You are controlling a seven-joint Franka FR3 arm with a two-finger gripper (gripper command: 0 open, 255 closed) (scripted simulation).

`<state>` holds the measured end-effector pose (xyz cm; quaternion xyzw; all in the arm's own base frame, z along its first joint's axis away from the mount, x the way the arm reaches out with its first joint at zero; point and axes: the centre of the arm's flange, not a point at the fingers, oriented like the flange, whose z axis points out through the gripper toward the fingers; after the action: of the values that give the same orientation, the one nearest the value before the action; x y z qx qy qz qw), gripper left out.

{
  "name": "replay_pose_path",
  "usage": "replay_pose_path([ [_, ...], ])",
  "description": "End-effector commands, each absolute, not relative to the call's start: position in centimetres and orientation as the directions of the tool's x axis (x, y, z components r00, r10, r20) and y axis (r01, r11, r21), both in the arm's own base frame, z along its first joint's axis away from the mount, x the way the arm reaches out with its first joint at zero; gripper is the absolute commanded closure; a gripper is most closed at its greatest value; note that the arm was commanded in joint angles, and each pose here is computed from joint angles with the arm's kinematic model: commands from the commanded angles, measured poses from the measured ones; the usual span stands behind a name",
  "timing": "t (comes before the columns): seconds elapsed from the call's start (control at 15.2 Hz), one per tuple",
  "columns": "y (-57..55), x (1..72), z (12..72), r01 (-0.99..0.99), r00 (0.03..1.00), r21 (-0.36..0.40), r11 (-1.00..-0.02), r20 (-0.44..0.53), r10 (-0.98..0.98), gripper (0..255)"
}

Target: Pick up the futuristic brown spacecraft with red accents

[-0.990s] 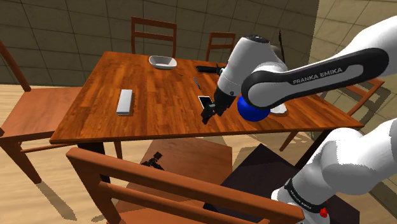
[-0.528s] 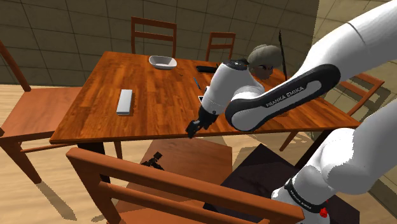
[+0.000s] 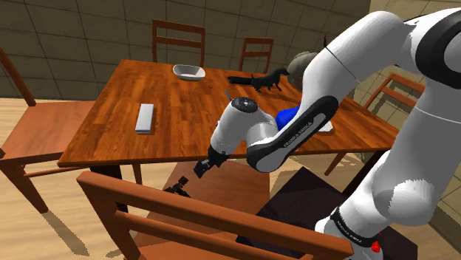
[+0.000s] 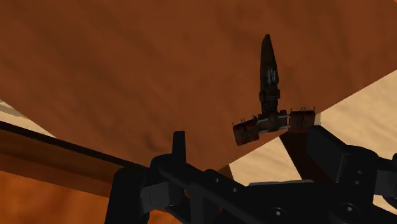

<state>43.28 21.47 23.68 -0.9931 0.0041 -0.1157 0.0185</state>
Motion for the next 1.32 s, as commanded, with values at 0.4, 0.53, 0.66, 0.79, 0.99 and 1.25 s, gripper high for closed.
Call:
replay_pose_path([
  [0.4, 26.7, 46.3, 15.4, 0.012, 0.969, -0.071, -0.997, 0.248, -0.006, 0],
  [0.53, 28.1, 47.0, 13.4, 0.016, 0.968, -0.079, -0.997, 0.252, -0.004, 0],
  [0.66, 28.2, 47.1, 12.7, 0.017, 0.967, -0.080, -0.997, 0.253, -0.004, 0],
  [0.79, 28.2, 47.1, 11.6, 0.017, 0.967, -0.080, -0.997, 0.253, -0.004, 0],
  [0.99, 28.2, 47.1, 10.0, 0.017, 0.967, -0.080, -0.997, 0.253, -0.004, 0],
  [1.25, 28.2, 47.1, 9.4, 0.016, 0.968, -0.079, -0.997, 0.253, -0.004, 255],
])
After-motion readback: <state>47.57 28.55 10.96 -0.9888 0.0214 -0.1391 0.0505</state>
